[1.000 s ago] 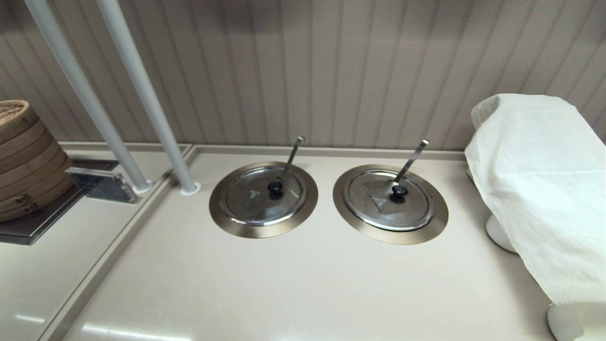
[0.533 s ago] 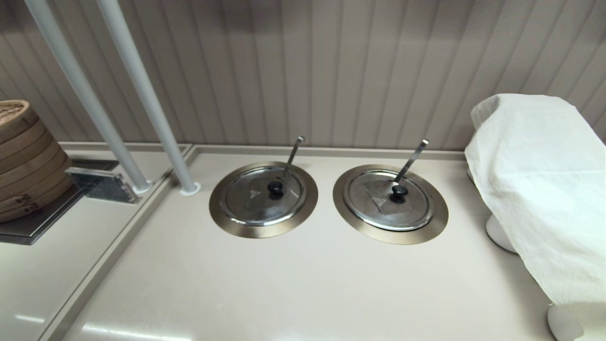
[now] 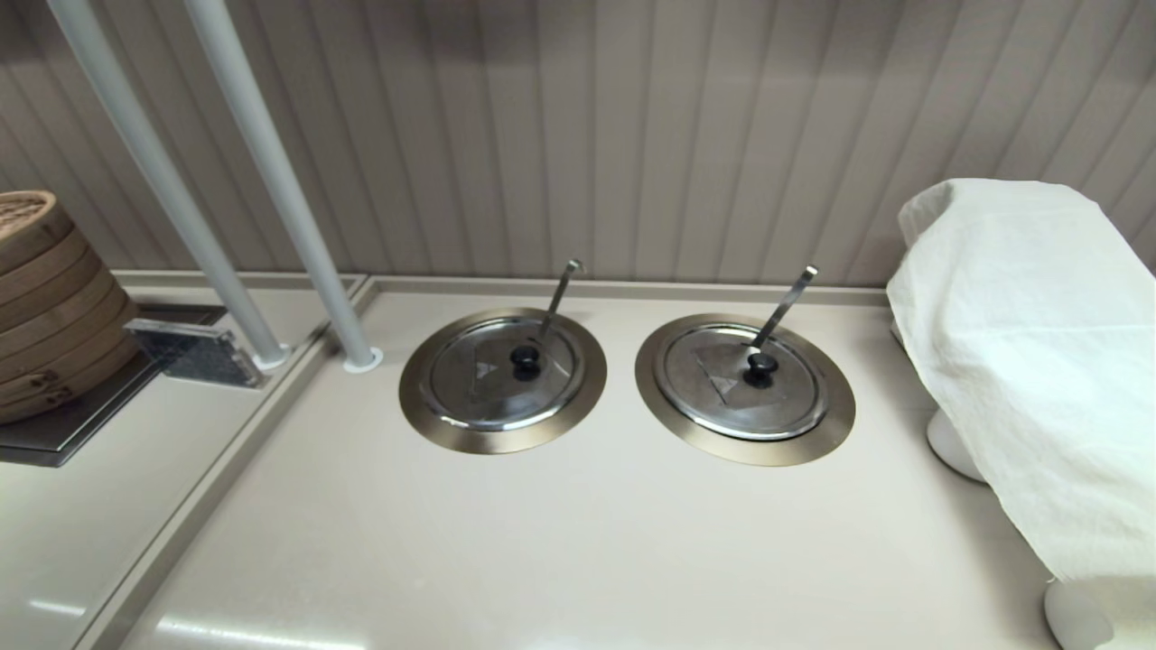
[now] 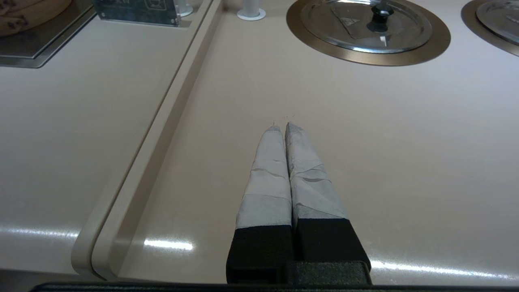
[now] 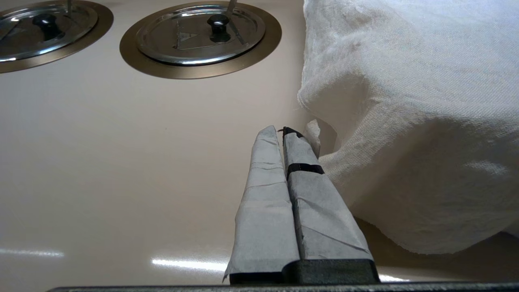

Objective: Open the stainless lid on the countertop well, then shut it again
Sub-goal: Open the lid

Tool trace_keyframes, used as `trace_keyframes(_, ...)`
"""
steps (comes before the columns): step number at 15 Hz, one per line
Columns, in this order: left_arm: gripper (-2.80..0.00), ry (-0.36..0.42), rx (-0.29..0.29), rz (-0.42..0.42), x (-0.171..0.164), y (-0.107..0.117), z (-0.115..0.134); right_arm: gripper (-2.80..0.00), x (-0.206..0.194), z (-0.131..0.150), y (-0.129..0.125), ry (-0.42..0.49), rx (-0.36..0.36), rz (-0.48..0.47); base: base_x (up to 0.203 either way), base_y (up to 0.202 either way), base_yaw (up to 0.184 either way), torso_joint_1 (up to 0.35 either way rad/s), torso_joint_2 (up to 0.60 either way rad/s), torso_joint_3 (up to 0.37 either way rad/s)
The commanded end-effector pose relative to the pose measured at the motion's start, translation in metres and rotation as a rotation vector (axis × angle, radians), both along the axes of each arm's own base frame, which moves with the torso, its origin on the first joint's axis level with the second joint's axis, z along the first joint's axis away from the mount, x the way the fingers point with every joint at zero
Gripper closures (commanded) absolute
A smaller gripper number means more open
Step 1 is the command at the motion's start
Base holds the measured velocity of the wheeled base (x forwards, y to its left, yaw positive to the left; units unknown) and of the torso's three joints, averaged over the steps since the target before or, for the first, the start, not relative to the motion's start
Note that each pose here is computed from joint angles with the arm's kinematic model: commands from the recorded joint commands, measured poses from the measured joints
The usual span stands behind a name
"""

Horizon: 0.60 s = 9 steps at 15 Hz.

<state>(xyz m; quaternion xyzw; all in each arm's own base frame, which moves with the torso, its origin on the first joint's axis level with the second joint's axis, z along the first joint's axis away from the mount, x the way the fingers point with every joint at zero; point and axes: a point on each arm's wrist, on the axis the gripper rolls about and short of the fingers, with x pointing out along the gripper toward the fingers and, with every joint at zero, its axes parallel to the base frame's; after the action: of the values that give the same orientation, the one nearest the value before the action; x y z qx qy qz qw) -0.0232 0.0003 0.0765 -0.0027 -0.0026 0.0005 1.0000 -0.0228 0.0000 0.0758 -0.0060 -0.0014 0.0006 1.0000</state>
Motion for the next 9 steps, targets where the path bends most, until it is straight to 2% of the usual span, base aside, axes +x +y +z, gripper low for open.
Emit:
trace_keyframes(1, 0.00, 0.002, -0.001, 0.000, 0.0002, 0.0000, -0.0002, 0.00, 0.0001, 0.0001, 0.0000, 0.000, 0.000, 0.000, 0.000, 0.000, 0.000, 0.000, 0.00, 0.000)
trace_keyframes(4, 0.00, -0.001, -0.001, 0.000, 0.0000, 0.0000, 0.0004, 0.00, 0.0001, 0.0001, 0.0000, 0.001, 0.000, 0.000, 0.000, 0.000, 0.000, 0.000, 0.00, 0.000)
trace_keyframes(8, 0.00, -0.002, 0.042, -0.001, 0.0001, 0.0000, 0.0004, 0.00, 0.0000, 0.0000, 0.0000, 0.000, 0.000, 0.000, 0.000, 0.000, 0.000, 0.000, 0.00, 0.000)
trace_keyframes(9, 0.00, -0.030, 0.058, -0.017, -0.0022, -0.0004, 0.0085, 0.00, 0.0000, 0.0000, 0.0000, 0.000, 0.000, 0.000, 0.000, 0.000, 0.000, 0.000, 0.00, 0.000)
